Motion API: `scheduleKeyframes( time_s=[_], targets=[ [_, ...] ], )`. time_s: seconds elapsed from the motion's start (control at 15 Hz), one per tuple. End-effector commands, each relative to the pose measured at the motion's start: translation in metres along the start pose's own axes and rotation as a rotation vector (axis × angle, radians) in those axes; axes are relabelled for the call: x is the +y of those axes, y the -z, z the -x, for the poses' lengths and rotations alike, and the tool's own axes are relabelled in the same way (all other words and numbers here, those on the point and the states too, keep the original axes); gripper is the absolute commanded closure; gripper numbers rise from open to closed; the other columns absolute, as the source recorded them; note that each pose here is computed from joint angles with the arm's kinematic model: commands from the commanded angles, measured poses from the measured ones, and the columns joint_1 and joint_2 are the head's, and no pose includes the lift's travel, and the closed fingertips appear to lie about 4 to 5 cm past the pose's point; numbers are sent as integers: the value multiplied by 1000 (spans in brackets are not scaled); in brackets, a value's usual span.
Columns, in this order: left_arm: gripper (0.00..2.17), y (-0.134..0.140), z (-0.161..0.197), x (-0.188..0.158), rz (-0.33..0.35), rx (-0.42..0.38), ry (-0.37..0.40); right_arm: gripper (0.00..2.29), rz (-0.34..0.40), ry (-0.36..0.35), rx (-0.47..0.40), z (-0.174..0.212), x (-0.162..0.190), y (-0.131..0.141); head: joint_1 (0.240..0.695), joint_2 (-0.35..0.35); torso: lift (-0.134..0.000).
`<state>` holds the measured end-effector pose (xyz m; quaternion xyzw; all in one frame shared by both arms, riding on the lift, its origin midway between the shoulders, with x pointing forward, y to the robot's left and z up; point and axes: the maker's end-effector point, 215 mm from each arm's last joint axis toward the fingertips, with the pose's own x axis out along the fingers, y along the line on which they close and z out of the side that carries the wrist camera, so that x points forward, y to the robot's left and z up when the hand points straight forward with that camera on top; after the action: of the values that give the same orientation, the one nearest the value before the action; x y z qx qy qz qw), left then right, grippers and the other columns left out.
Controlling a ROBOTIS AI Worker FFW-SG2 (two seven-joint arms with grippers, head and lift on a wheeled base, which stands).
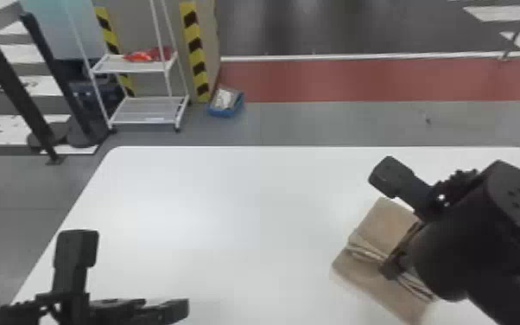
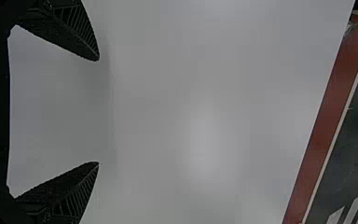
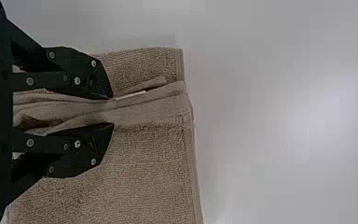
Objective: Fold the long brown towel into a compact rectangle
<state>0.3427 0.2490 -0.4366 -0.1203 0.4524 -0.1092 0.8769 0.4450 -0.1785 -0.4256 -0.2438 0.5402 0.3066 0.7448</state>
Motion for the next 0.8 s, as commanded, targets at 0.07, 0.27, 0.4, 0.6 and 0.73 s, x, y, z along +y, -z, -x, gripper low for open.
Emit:
scheduleKeyframes(
  time_s=[0.07,0.27,0.4,0.6,0.73],
  targets=[
    [87,0,0,1,2,-1,-1,846,39,-38,-12,-6,28,-18,695,106,-124],
    [87,0,2,3,3,-2,-4,846,103,-62,-19,-12,58,-36,695,158,-124],
    [87,0,2,1,5,-3,3,846,146,-85,-33,-13,81,-50,695,188,-124],
    [87,-2,2,-16,0,-14,48,1048,139,-109,-52,-13,91,-58,695,239,-124],
    [73,-7,-2,-33,-17,-35,96,1048,127,-120,-62,-13,94,-60,695,242,-124]
  ],
)
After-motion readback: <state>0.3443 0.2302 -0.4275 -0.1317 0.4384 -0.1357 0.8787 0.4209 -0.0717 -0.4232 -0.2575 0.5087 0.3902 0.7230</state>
